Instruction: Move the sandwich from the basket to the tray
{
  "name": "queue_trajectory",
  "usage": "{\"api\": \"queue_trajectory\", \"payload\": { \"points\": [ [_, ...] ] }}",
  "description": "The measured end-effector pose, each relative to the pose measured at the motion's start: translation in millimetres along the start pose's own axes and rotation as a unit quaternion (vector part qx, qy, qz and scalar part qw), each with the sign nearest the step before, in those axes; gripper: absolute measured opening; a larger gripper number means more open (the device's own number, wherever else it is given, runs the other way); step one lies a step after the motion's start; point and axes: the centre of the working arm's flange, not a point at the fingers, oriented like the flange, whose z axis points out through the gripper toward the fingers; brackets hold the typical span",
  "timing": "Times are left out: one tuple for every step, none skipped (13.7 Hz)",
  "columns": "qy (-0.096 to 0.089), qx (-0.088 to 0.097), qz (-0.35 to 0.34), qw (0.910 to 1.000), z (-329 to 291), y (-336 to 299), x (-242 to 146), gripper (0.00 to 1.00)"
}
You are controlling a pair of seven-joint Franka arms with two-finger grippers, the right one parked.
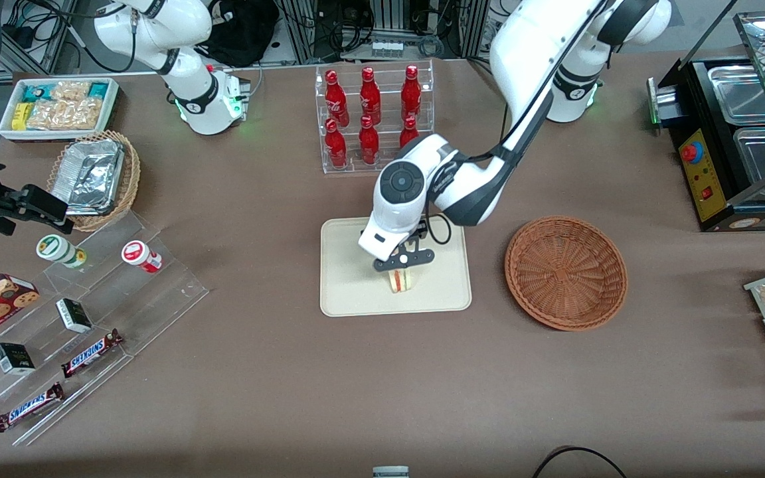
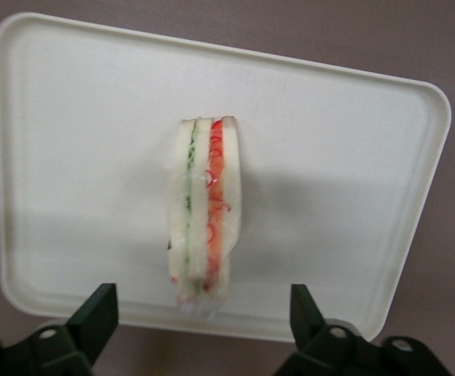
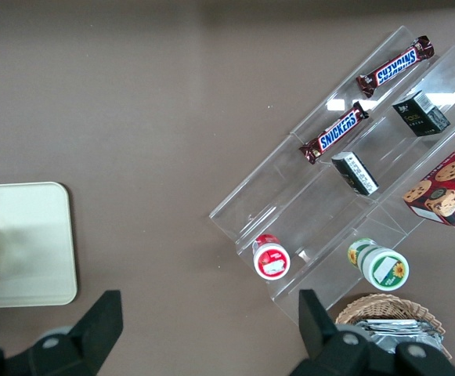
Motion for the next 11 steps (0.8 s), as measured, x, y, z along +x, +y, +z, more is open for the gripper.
{"api": "queue_trajectory", "payload": {
  "points": [
    [0.000, 0.004, 0.000, 1.0000, -15, -3, -2, 1.00],
    [-0.001, 0.010, -0.001, 0.9999, -28, -8, -3, 1.00],
    [-0.002, 0.017, -0.006, 0.9998, -39, -15, -1, 1.00],
    [-0.003, 0.023, -0.014, 0.9996, -50, -24, 5, 1.00],
    [-0.005, 0.030, -0.023, 0.9993, -60, -36, 12, 1.00],
    [-0.010, 0.038, -0.034, 0.9987, -69, -48, 20, 1.00],
    [-0.017, 0.048, -0.045, 0.9977, -76, -63, 29, 1.00],
    [-0.021, 0.063, -0.055, 0.9962, -82, -80, 39, 1.00],
    [-0.019, 0.081, -0.061, 0.9946, -87, -98, 51, 1.00],
    [-0.016, 0.097, -0.060, 0.9934, -92, -117, 64, 1.00],
    [-0.018, 0.102, -0.053, 0.9932, -98, -138, 79, 1.00]
  ]
}}
